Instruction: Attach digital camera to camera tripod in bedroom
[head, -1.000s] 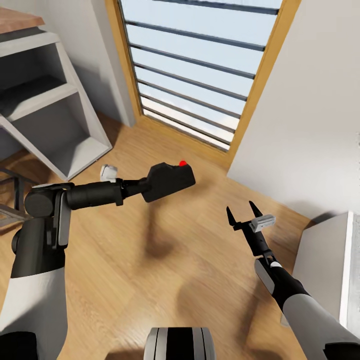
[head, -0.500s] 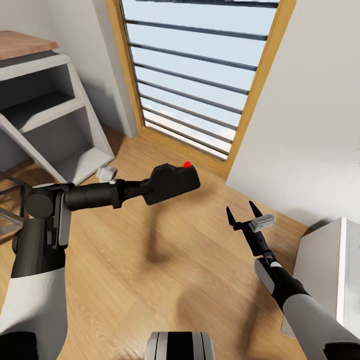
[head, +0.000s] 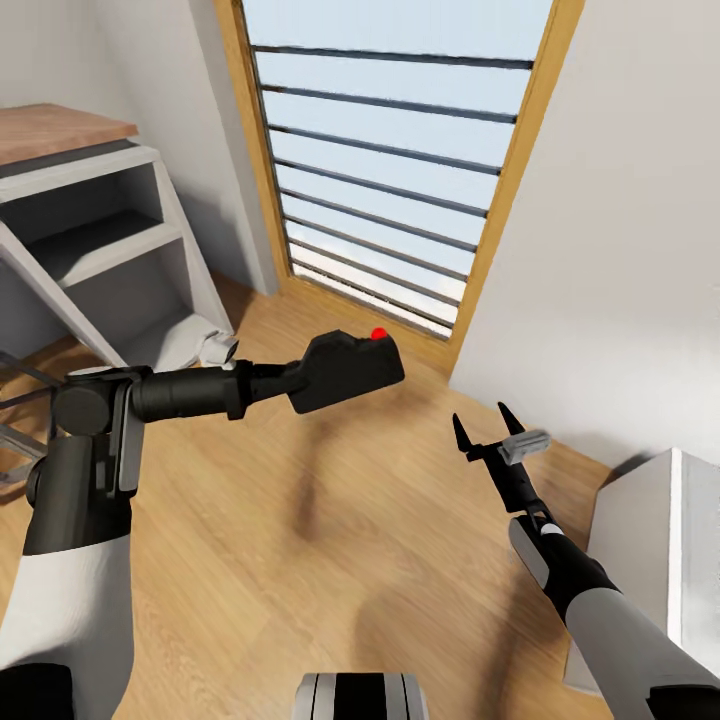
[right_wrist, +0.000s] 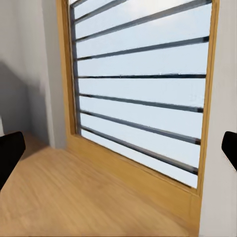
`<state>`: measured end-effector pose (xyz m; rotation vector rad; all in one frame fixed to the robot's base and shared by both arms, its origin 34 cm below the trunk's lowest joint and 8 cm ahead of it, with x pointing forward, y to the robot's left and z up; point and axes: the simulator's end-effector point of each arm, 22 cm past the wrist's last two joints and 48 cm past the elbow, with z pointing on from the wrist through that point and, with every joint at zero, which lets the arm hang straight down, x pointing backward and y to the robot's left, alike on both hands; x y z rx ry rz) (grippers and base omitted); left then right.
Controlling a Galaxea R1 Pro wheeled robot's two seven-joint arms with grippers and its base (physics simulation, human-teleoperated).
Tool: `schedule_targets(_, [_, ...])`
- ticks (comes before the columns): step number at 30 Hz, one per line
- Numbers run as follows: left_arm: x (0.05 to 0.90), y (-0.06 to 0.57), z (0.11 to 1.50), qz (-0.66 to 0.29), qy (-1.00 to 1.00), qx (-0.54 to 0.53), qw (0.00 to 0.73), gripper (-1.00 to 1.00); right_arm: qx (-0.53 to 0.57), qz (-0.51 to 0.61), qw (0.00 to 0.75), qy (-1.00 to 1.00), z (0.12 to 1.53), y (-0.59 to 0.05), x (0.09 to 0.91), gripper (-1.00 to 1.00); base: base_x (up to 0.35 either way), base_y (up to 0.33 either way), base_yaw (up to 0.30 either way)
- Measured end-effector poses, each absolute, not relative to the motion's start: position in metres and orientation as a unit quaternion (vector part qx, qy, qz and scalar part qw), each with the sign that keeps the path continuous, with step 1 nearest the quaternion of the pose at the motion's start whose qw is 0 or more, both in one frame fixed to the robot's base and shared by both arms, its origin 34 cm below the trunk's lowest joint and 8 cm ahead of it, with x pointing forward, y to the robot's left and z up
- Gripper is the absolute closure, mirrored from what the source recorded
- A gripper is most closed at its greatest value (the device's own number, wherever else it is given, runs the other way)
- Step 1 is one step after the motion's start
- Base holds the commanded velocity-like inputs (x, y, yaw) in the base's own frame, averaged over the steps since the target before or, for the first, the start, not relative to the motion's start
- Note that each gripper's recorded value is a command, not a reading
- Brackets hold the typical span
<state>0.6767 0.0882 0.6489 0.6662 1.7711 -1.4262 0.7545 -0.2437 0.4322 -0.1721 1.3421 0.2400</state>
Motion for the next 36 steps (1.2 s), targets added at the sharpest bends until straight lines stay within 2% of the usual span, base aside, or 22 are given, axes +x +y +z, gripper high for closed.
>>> schedule_targets(36, [0.648, 0.091, 0.736, -0.533, 0.666, 0.301, 0.426, 1.00, -0.086, 0.105, 0.809, 0.571, 0.525, -0.245, 0.755, -1.00, 0.000, 0.000, 0.000])
